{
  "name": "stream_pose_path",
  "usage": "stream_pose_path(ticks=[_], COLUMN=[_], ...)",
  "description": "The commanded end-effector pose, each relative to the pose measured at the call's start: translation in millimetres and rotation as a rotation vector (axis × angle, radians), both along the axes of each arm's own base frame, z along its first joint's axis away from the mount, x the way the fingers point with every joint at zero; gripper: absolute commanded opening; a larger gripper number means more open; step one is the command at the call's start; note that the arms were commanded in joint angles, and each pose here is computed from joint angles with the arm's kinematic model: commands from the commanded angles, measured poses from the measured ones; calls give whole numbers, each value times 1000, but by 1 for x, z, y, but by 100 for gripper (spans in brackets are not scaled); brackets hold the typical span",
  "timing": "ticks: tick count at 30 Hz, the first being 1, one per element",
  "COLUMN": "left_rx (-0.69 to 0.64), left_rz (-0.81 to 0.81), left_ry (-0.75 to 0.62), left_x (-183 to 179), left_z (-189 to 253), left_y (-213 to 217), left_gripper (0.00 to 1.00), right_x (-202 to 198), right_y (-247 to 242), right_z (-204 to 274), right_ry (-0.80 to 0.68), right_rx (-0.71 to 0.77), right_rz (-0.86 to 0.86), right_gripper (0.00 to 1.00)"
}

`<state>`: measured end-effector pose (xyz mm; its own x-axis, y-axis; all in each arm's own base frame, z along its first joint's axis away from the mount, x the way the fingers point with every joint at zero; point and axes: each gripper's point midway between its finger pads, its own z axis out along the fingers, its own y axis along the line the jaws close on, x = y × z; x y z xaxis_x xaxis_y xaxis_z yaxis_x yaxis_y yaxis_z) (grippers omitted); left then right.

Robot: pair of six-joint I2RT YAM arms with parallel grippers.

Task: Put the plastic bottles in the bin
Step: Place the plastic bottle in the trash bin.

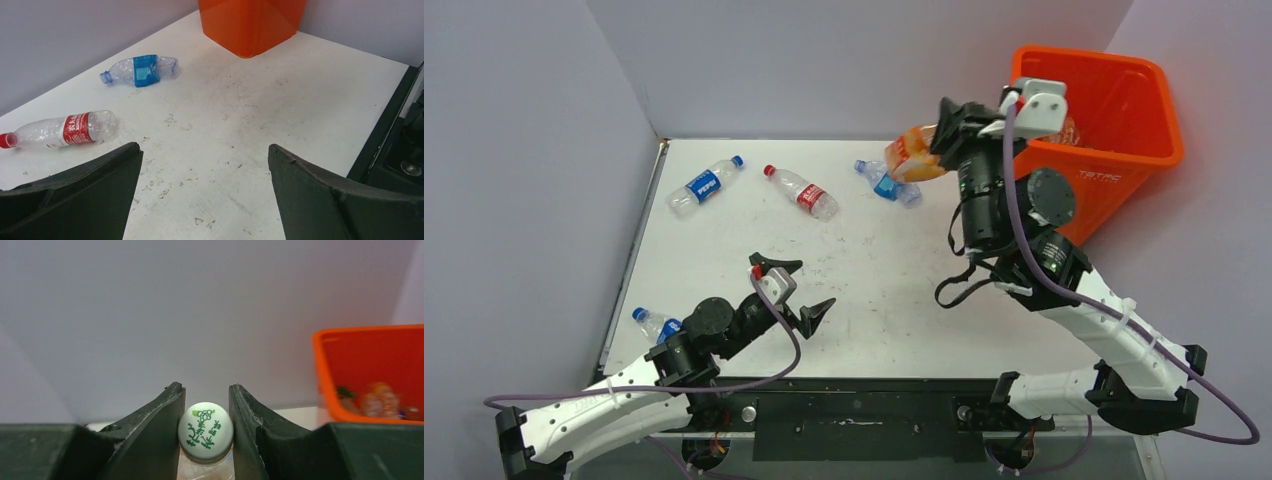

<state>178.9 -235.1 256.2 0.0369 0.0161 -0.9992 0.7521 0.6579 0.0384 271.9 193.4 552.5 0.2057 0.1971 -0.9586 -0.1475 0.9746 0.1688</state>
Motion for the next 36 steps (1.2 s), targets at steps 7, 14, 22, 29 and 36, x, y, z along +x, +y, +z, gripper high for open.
stream_pose_path(ticks=[7,14,22,29,36], left_rx=[-73,-76,-71,-75,-67], left_rz=[63,64,85,104,115], left_ry=[-9,-7,-3,-7,-2], left_x=[9,9,12,14,16], left_z=[24,25,23,25,24], left_y=[3,2,4,7,8], left_gripper=[96,96,96,96,96], right_x=[71,90,124,138,116], right_y=[-184,-250,-289,-290,-223], right_z=[57,64,35,28,81], right_ry=[-216,-317,-303,-264,-333], right_rx=[284,351,375,355,373], right_rz=[-636,-856,-955,-910,-710], right_gripper=[5,5,6,96,90])
